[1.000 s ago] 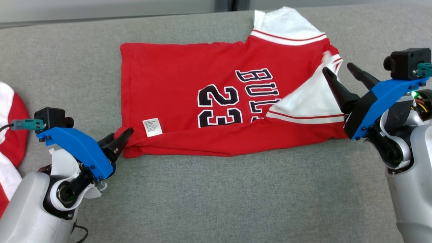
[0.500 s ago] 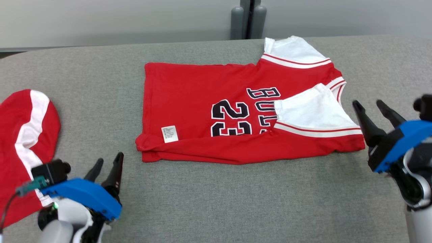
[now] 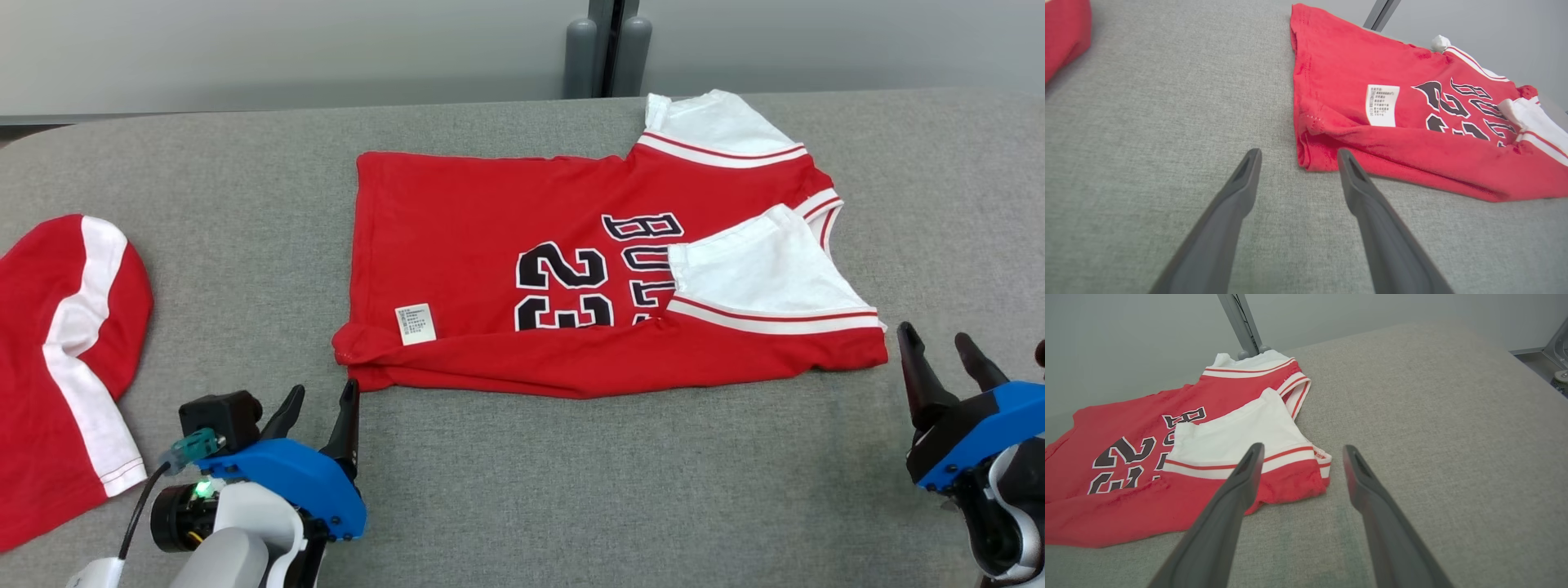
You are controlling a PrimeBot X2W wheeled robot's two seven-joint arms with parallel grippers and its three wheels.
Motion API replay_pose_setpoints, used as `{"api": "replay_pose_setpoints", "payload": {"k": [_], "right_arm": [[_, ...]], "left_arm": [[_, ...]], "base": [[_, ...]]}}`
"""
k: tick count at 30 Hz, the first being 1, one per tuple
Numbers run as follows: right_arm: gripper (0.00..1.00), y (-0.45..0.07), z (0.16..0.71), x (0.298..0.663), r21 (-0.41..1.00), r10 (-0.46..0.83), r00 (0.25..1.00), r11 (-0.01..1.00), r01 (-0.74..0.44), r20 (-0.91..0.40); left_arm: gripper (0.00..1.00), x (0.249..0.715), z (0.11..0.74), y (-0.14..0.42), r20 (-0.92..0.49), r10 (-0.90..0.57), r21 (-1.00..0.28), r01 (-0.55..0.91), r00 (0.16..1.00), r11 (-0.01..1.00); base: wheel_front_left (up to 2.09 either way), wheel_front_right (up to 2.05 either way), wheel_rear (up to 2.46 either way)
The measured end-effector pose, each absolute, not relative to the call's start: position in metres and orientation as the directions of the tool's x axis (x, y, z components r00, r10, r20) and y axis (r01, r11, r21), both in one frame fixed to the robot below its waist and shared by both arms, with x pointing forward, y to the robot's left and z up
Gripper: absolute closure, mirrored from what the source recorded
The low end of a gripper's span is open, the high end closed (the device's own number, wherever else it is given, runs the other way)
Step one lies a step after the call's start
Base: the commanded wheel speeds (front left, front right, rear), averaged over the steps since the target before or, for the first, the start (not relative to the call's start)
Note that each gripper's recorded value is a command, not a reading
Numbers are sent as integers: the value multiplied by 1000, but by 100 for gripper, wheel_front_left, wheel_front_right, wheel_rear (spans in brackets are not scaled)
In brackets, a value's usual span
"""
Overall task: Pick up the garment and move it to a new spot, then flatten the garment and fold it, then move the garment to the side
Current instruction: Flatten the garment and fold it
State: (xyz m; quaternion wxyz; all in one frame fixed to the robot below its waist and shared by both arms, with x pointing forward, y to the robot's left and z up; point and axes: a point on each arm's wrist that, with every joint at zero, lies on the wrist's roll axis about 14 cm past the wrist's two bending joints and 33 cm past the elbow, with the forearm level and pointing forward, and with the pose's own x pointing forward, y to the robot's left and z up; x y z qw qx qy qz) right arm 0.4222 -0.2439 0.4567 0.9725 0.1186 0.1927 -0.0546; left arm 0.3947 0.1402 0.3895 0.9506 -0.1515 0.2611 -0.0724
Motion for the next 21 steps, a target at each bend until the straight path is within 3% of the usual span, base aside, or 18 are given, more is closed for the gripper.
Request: {"api": "replay_pose_setpoints", "payload": {"k": [6,21], "right_arm": [[0,-254,428,416,179,-99,878,962,204,-468],[0,-244,396,443,185,-85,857,961,205,-508]], "left_arm": [[0,405,374,131,-522,-218,-270,82,825,959],[0,424,352,126,-546,-196,-219,87,814,972]], "base": [[0,0,0],[0,0,0]]}}
